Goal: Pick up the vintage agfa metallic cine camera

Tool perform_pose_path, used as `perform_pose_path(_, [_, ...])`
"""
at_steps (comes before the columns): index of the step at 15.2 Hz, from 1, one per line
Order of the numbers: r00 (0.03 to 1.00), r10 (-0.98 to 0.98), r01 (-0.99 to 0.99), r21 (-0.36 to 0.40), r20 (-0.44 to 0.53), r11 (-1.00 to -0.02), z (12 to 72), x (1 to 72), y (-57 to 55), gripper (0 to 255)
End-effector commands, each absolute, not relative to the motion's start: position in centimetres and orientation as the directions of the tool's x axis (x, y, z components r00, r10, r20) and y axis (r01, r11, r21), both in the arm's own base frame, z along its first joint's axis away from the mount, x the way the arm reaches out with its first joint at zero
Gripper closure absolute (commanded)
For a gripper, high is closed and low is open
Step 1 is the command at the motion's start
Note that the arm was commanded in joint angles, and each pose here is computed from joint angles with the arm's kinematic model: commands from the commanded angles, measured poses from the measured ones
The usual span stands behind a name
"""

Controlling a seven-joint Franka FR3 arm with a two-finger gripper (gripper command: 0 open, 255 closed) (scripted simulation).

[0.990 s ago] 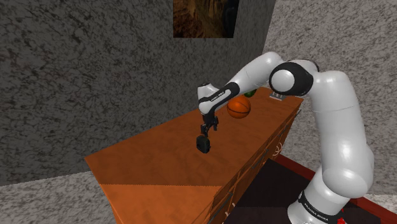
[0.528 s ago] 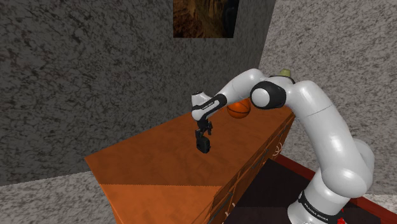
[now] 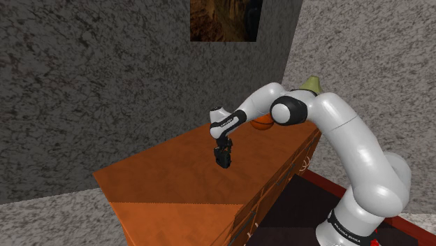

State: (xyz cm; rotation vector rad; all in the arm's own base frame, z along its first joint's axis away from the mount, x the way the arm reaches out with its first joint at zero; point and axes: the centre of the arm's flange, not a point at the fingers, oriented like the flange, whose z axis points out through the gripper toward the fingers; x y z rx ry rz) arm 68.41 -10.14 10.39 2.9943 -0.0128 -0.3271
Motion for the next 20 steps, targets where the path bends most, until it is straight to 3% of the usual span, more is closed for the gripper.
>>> perform_pose_path(1, [0.977, -0.022, 0.005, 0.129, -0.214, -0.992, 10.2, 68.4, -10.1, 255])
perform_pose_path(10, [0.977, -0.022, 0.006, 0.129, -0.214, -0.992, 10.2, 68.4, -10.2, 255])
perform_pose_path(20, [0.977, -0.022, 0.006, 0.129, -0.214, -0.992, 15.5, 68.4, -10.2, 255])
